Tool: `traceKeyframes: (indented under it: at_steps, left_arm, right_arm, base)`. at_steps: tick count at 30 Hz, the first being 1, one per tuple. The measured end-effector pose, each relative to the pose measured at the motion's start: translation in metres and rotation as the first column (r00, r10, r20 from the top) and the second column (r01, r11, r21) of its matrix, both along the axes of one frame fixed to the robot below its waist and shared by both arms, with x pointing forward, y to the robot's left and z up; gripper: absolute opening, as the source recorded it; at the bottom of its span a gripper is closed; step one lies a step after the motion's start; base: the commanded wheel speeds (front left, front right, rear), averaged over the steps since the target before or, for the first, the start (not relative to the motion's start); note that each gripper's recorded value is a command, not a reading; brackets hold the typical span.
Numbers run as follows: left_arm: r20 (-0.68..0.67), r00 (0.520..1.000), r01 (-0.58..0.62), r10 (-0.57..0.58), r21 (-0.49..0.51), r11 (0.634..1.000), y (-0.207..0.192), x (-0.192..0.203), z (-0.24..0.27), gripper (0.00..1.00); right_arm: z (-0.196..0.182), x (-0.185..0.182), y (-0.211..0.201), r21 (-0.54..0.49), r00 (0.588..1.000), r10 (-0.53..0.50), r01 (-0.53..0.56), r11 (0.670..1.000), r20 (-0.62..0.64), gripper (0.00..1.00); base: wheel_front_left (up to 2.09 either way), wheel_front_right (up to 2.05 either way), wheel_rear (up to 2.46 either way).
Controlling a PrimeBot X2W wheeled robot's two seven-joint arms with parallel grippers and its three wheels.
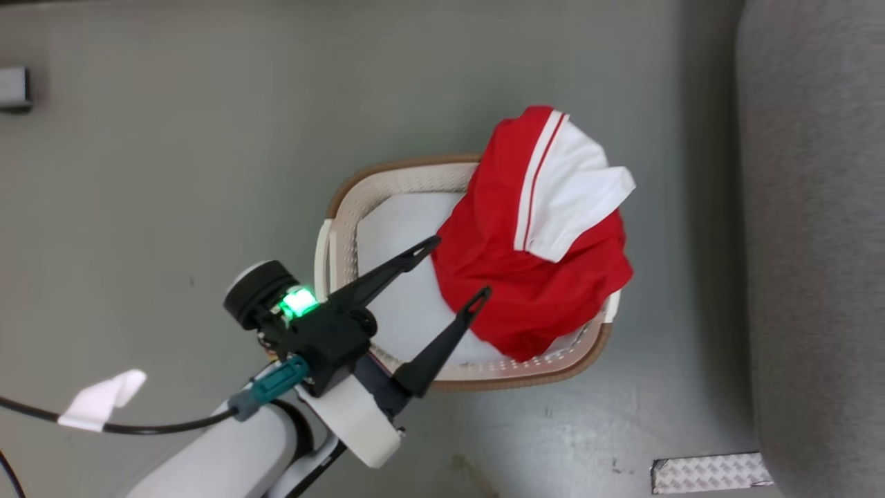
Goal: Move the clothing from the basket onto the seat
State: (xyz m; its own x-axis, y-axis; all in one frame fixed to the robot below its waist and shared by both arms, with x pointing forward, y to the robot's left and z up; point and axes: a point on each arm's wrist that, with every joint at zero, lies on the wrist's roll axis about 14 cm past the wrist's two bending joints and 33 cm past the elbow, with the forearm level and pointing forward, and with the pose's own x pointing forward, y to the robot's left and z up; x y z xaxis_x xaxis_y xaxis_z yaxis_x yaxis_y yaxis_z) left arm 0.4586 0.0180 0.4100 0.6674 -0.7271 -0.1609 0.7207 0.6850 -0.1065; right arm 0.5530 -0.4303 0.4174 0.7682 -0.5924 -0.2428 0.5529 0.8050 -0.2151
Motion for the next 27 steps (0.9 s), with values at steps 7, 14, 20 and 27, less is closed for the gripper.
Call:
traceKeyframes:
  at_steps: [7, 14, 20, 27]
  left_arm:
    - [0.064, 0.995, -0.069, 0.071, -0.025, 0.997, 0.006, 0.007, 0.035, 1.00]
    - [0.114, 0.977, -0.174, 0.180, -0.064, 0.983, 0.021, 0.007, 0.069, 1.00]
    - [0.116, 0.934, -0.329, 0.338, -0.092, 0.940, 0.056, -0.002, 0.085, 1.00]
    - [0.100, 0.860, -0.492, 0.501, -0.100, 0.865, 0.100, -0.029, 0.089, 1.00]
  right_arm:
    - [0.036, -0.014, 0.016, -0.031, 0.991, 0.057, -0.054, 0.998, 0.119, 1.00]
    - [0.075, -0.051, 0.039, -0.105, 0.963, 0.165, -0.146, 0.984, 0.211, 1.00]
    - [0.101, -0.078, 0.086, -0.137, 0.916, 0.298, -0.269, 0.953, 0.270, 1.00]
    - [0.111, -0.108, 0.154, -0.116, 0.828, 0.451, -0.439, 0.891, 0.333, 1.00]
  base:
    - [0.00, 0.00, 0.00]
    - [0.00, 0.00, 0.00]
    - [0.00, 0.00, 0.00]
    - [0.00, 0.00, 0.00]
